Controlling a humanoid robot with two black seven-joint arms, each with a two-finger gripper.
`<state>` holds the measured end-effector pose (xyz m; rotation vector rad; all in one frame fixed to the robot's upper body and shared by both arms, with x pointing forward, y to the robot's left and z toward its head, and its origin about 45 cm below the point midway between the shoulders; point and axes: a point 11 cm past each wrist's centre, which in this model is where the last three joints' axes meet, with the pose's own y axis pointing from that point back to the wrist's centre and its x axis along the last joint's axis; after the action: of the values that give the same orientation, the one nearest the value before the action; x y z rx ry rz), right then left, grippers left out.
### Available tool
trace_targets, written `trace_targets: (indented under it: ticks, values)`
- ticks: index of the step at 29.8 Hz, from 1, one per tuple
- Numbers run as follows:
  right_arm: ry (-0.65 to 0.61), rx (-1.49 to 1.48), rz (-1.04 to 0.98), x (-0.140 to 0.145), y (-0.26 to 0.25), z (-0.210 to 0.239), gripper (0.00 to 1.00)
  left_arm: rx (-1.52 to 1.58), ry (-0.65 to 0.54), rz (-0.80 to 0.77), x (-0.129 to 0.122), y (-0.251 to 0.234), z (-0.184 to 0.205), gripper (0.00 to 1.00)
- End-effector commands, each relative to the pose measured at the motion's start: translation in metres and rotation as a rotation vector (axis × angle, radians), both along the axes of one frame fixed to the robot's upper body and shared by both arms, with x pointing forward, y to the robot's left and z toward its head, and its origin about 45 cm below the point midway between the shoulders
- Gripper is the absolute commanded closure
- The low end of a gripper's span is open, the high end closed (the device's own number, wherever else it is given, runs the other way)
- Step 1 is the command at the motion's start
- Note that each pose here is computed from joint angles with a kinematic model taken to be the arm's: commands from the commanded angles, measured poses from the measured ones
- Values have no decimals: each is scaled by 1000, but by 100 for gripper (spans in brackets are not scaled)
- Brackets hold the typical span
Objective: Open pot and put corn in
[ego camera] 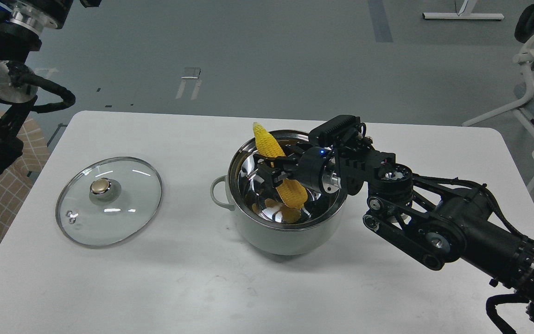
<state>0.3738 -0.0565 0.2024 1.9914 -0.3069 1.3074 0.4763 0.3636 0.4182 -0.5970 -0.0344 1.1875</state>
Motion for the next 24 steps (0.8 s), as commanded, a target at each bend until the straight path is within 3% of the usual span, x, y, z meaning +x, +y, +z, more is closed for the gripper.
trace_targets:
  ticks: [1,10,16,24]
  values:
    - [-9,1,2,0,-3,3,4,-1,1,-2,1,-2,0,2]
    - [-55,48,-5,4,-12,28,1,3,-3,3,0,1,2,2]
    - [-138,269,-159,45,-35,102,0,9,-6,9,-1,5,4,2]
    - [-42,820,-392,95,-103,198,0,17,-7,13,-6,19,1,2]
